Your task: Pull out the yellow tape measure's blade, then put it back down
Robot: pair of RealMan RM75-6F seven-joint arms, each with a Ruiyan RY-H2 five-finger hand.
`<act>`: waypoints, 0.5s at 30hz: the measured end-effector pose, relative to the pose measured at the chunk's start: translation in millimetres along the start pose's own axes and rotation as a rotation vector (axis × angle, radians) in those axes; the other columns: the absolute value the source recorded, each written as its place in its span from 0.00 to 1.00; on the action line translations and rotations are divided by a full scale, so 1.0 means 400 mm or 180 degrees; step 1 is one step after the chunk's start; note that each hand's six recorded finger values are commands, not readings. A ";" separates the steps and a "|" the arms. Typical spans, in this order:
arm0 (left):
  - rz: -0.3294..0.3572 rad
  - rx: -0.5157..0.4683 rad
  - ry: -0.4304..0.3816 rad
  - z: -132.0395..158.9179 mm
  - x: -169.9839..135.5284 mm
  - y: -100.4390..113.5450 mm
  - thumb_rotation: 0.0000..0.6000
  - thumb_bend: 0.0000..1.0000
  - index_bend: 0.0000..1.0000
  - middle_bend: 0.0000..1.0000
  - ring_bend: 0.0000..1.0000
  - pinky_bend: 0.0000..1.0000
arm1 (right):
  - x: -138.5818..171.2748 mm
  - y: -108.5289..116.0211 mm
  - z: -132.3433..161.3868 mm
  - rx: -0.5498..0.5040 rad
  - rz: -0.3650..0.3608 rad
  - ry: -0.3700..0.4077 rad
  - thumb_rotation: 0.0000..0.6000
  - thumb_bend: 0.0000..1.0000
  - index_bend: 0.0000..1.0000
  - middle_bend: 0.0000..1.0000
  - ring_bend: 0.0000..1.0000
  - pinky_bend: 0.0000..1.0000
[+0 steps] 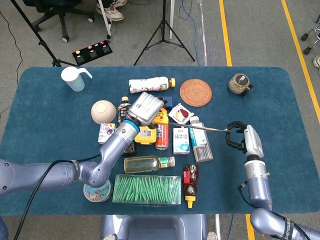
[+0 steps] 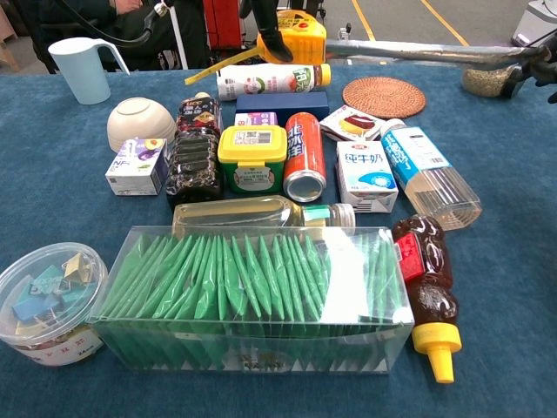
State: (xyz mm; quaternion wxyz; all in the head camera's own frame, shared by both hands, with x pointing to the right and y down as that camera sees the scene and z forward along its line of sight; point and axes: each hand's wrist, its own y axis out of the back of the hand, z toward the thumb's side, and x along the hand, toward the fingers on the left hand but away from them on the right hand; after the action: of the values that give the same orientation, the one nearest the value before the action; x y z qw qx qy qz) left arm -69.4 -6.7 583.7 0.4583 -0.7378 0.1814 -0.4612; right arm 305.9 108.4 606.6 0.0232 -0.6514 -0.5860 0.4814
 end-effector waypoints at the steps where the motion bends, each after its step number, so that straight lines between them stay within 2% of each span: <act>1: 0.0007 -0.0001 -0.0002 0.000 -0.001 -0.001 1.00 0.27 0.55 0.44 0.44 0.54 | -0.001 0.001 -0.001 0.0000 0.0006 -0.0003 1.00 0.64 0.68 0.34 0.26 0.27; 15: 0.0033 0.0019 0.0116 -0.055 -0.007 -0.010 1.00 0.27 0.55 0.44 0.44 0.54 | -0.016 0.008 -0.034 -0.0019 -0.0003 -0.0115 1.00 0.65 0.68 0.35 0.27 0.27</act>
State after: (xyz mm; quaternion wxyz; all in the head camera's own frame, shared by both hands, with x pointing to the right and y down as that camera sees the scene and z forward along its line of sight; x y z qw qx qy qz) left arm -90.1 -14.0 589.1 0.4595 -0.7269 0.1922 -0.4727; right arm 318.1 109.8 615.8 0.0109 -0.6424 -0.5881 0.4913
